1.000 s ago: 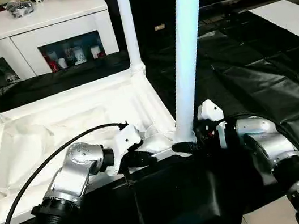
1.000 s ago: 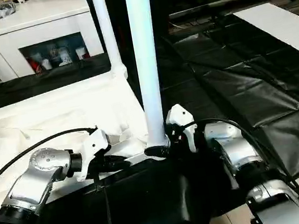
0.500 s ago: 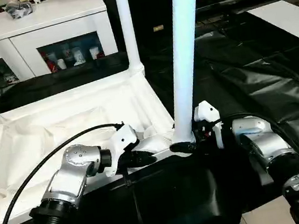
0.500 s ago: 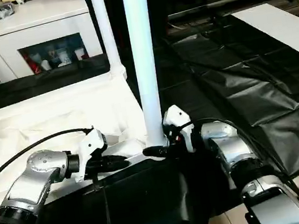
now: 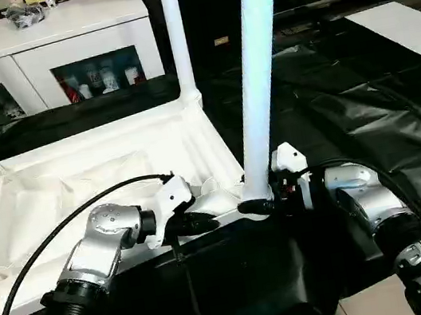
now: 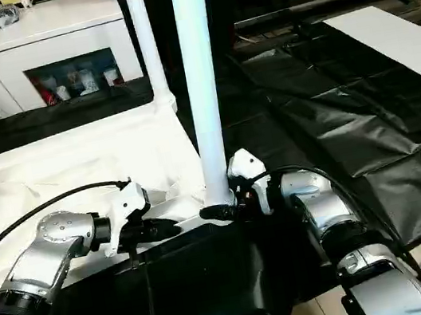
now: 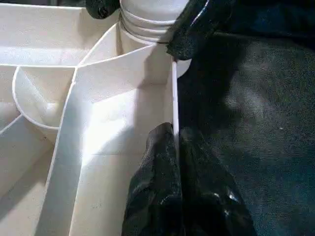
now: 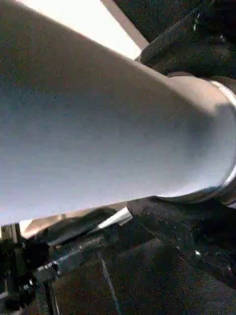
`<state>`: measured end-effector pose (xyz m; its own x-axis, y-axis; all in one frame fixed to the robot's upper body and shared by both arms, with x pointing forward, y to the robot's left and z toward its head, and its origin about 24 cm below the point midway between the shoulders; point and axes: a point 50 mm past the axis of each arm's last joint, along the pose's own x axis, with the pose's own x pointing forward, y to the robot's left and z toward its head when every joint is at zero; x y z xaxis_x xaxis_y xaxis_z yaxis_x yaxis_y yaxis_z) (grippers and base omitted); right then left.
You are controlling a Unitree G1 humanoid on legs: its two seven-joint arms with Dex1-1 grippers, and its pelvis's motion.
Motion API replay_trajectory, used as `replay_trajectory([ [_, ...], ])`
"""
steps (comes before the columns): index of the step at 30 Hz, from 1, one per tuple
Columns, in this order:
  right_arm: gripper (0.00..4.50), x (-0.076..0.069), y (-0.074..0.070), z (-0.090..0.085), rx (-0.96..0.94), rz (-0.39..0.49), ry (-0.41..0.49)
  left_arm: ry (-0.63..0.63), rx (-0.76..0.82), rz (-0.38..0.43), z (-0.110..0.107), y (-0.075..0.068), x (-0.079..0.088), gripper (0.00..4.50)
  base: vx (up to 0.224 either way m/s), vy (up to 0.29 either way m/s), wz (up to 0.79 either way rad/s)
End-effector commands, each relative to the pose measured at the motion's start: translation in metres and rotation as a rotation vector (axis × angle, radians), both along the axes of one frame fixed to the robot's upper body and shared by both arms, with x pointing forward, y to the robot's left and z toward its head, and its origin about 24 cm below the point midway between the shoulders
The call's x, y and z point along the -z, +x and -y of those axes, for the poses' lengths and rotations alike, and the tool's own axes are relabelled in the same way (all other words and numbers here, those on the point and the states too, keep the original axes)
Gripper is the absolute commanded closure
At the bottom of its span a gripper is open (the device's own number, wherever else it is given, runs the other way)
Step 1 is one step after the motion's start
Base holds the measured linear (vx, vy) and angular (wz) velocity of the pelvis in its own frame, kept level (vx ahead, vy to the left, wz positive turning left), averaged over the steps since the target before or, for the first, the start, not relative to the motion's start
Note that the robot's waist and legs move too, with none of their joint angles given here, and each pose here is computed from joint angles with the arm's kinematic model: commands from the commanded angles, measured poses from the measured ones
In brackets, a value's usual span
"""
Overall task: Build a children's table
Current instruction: Rotate leg to tighten
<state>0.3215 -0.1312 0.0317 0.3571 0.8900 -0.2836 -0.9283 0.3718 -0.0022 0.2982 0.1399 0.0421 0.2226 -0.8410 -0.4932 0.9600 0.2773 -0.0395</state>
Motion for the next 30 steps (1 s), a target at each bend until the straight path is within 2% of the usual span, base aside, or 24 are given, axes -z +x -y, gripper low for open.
replay_trajectory([
  [1, 1.76, 0.009, 0.005, -0.001, 0.217, -0.035, 0.058, -0.014, -0.008, -0.051, 0.011, -0.006, 0.012, 4.50, 0.000, 0.000, 0.00],
  [3, 1.76, 0.013, 0.004, -0.005, 0.270, -0.051, 0.078, -0.017, -0.021, -0.054, 0.015, -0.006, 0.013, 4.50, 0.000, 0.000, 0.00],
  [5, 1.76, 0.024, 0.003, -0.028, 0.419, -0.107, 0.139, -0.034, -0.110, -0.069, 0.033, -0.001, 0.014, 4.50, 0.000, 0.000, 0.00],
  [8, 1.76, 0.029, 0.005, -0.038, 0.516, -0.136, 0.117, -0.018, -0.178, -0.054, 0.042, 0.004, 0.015, 4.50, 0.000, 0.000, 0.00],
  [10, 1.77, 0.033, 0.007, -0.057, 0.624, -0.150, 0.078, -0.011, -0.310, -0.072, 0.059, 0.013, 0.018, 4.50, 0.000, 0.000, 0.00],
  [14, 1.78, 0.030, 0.012, -0.072, 0.740, -0.169, 0.084, 0.026, -0.349, -0.084, 0.076, 0.017, 0.022, 4.50, 0.000, 0.000, 0.00],
  [16, 1.78, 0.028, 0.012, -0.079, 0.727, -0.130, 0.055, 0.064, -0.364, -0.070, 0.078, 0.019, 0.023, 4.50, 0.000, 0.000, 0.00],
  [20, 1.78, 0.027, 0.011, -0.083, 0.706, -0.090, 0.021, 0.091, -0.377, -0.065, 0.075, 0.021, 0.024, 4.50, -0.011, 0.031, -0.01],
  [24, 1.78, 0.023, 0.010, -0.083, 0.673, -0.106, 0.087, 0.123, -0.396, -0.058, 0.066, 0.023, 0.025, 4.50, 0.004, 0.025, -0.02],
  [26, 1.22, 0.021, 0.012, -0.079, 0.670, -0.091, 0.095, 0.136, -0.391, -0.052, 0.061, 0.023, 0.025, 4.50, 0.000, 0.000, 0.00],
  [30, 0.89, 0.010, 0.020, -0.060, 0.674, -0.020, 0.082, 0.156, -0.341, -0.050, 0.051, 0.020, 0.026, 4.50, 0.000, 0.000, 0.00],
])
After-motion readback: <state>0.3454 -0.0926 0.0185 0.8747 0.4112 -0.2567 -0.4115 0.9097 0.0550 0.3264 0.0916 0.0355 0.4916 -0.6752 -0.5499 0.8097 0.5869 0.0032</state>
